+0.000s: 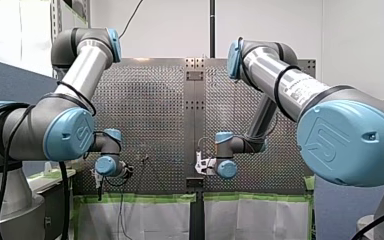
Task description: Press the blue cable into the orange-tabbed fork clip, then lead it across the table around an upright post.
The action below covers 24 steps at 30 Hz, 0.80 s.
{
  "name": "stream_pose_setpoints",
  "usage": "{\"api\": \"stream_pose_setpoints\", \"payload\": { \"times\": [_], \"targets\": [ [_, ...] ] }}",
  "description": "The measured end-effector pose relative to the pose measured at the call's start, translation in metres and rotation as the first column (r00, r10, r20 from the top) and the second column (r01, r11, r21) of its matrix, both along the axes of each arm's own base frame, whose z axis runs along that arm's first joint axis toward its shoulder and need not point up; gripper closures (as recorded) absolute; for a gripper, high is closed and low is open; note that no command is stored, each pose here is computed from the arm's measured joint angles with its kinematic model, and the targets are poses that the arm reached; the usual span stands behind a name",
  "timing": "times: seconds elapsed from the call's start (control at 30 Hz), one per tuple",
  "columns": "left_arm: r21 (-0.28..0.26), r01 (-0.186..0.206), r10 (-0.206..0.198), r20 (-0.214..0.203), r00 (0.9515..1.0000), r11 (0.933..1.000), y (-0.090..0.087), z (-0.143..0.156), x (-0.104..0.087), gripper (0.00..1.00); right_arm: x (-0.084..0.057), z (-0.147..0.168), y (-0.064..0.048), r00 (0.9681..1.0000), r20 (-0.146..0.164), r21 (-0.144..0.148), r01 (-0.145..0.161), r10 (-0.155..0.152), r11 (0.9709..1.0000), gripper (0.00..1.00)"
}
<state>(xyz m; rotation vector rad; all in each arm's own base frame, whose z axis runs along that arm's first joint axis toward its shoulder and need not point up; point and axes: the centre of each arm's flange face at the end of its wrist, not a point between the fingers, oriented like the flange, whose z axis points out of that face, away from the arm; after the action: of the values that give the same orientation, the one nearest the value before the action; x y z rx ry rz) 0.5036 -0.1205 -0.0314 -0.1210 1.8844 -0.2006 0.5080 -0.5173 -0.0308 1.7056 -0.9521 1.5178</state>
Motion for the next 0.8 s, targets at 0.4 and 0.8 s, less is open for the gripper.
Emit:
{"api": "stream_pose_setpoints", "payload": {
  "times": [0.4, 0.8],
  "targets": [
    [-0.005, 0.044, -0.044, 0.017, 0.9989, 0.9990, -0.003, 0.021, -0.024, 0.03, 0.000, -0.001, 0.000, 1.0000, -0.002, 0.003, -0.001, 0.001, 1.0000, 1.00],
    [-0.010, 0.116, -0.116, -0.014, 0.9931, 0.9932, -0.019, 0.045, -0.065, 0.03, 0.001, -0.003, 0.002, 1.0000, -0.006, 0.006, -0.004, 0.004, 1.0000, 1.00]
  ]
}}
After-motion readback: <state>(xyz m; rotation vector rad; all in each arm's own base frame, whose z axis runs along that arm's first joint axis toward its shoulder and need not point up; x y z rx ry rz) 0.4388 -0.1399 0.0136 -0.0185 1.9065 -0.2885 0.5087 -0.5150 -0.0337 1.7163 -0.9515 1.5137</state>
